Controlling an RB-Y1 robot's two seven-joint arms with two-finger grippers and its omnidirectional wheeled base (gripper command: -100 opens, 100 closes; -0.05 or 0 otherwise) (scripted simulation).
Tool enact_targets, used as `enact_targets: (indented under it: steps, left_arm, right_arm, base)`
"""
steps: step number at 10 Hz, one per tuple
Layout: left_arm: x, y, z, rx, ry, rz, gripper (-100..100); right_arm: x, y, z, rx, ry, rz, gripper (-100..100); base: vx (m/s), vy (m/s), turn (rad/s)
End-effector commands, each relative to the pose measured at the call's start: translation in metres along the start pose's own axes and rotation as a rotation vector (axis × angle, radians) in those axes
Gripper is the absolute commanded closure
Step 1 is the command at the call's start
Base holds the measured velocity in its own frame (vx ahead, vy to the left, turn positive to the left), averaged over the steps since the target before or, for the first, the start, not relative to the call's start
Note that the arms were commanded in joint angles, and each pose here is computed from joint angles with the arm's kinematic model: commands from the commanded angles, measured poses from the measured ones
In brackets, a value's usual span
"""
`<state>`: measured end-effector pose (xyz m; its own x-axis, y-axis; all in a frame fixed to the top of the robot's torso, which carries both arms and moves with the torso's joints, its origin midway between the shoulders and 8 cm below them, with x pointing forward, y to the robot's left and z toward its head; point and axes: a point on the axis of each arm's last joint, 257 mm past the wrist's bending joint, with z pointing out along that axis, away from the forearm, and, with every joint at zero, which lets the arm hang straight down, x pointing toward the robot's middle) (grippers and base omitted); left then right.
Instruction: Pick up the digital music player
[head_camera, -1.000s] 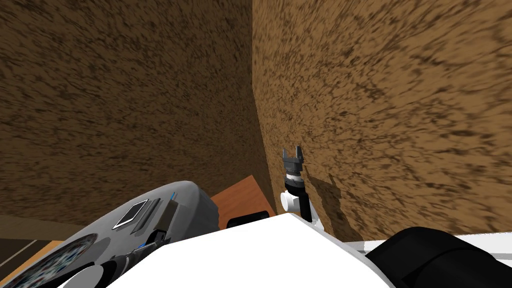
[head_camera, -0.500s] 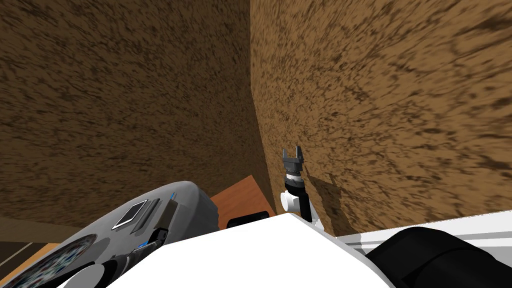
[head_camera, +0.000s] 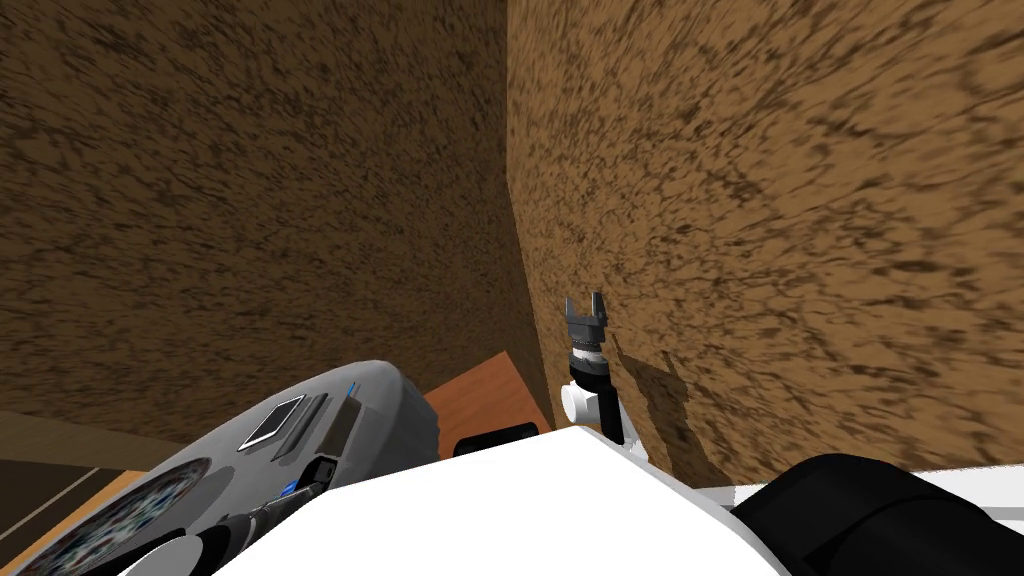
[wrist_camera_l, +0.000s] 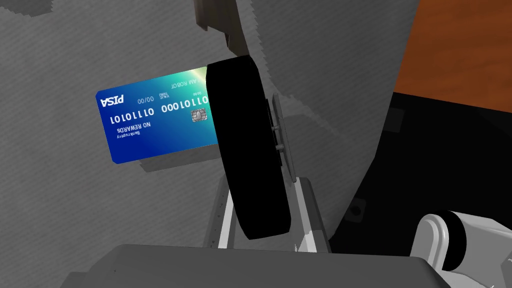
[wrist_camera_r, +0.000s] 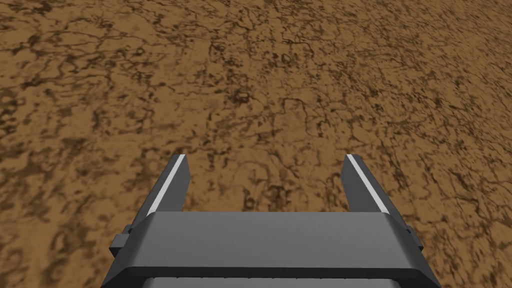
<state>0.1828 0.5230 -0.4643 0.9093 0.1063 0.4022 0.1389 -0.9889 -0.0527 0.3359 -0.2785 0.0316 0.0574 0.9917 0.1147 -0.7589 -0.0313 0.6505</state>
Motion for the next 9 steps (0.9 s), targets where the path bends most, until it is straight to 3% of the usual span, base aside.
enact_targets:
  steps: [1,7,8,9]
  left_arm:
    - [0.000,0.005,-0.005,-0.007,0.000,0.017,100]
    - [-0.007,0.026,-0.024,-0.034,0.002,0.075,100]
    - [-0.007,0.023,-0.021,-0.031,0.002,0.068,100]
    - [-0.007,0.023,-0.021,-0.032,0.001,0.070,0]
  right_arm:
    - [0.000,0.000,0.000,0.000,0.000,0.000,0]
    - [0.000,0.000,0.000,0.000,0.000,0.000,0]
    - [0.000,0.000,0.000,0.000,0.000,0.000,0]
    - [0.000,0.000,0.000,0.000,0.000,0.000,0]
  base:
    - [0.071,0.015,0.135]
    - [0.065,0.014,0.102]
    - [0.026,0.007,0.015]
    - [0.000,0.000,0.000]
